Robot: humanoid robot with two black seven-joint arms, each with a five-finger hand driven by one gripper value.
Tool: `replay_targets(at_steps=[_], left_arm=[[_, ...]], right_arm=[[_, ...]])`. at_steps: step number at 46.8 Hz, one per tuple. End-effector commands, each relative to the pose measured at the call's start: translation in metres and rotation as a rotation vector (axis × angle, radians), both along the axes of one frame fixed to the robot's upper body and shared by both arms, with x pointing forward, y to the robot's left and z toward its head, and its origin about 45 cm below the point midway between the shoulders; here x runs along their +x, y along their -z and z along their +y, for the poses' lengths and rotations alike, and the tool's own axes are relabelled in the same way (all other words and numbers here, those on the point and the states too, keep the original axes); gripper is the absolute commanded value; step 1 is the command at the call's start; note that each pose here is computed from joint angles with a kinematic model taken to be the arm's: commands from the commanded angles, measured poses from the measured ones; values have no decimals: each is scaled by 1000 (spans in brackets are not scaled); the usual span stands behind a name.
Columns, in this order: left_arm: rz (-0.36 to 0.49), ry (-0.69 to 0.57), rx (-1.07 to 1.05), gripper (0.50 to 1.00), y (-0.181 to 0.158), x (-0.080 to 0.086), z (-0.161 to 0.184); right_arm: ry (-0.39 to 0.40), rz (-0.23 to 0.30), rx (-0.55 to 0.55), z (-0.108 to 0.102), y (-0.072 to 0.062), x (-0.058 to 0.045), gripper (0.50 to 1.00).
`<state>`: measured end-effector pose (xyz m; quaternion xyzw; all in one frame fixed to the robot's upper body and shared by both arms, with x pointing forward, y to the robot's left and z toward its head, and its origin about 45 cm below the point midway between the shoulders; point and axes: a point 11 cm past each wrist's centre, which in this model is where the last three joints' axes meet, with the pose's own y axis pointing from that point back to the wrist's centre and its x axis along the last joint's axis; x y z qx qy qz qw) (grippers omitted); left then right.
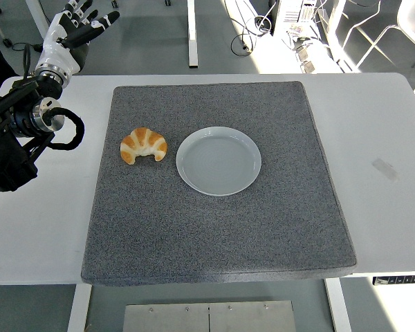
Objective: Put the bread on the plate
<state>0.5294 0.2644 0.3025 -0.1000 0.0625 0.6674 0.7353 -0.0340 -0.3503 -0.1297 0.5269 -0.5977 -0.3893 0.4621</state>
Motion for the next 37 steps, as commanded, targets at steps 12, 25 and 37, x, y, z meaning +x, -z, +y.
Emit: replay_targets(at_steps=[12,25,37], left_arm=[[-43,108,250,975,-25,-7,-10],[-48,220,511,972,-26,-22,-19],[23,300,707,968,-7,-29,-32]], right_arm=[[0,0,0,0,0,0,1000],[0,0,0,0,0,0,1000],[0,0,0,0,0,0,1000]])
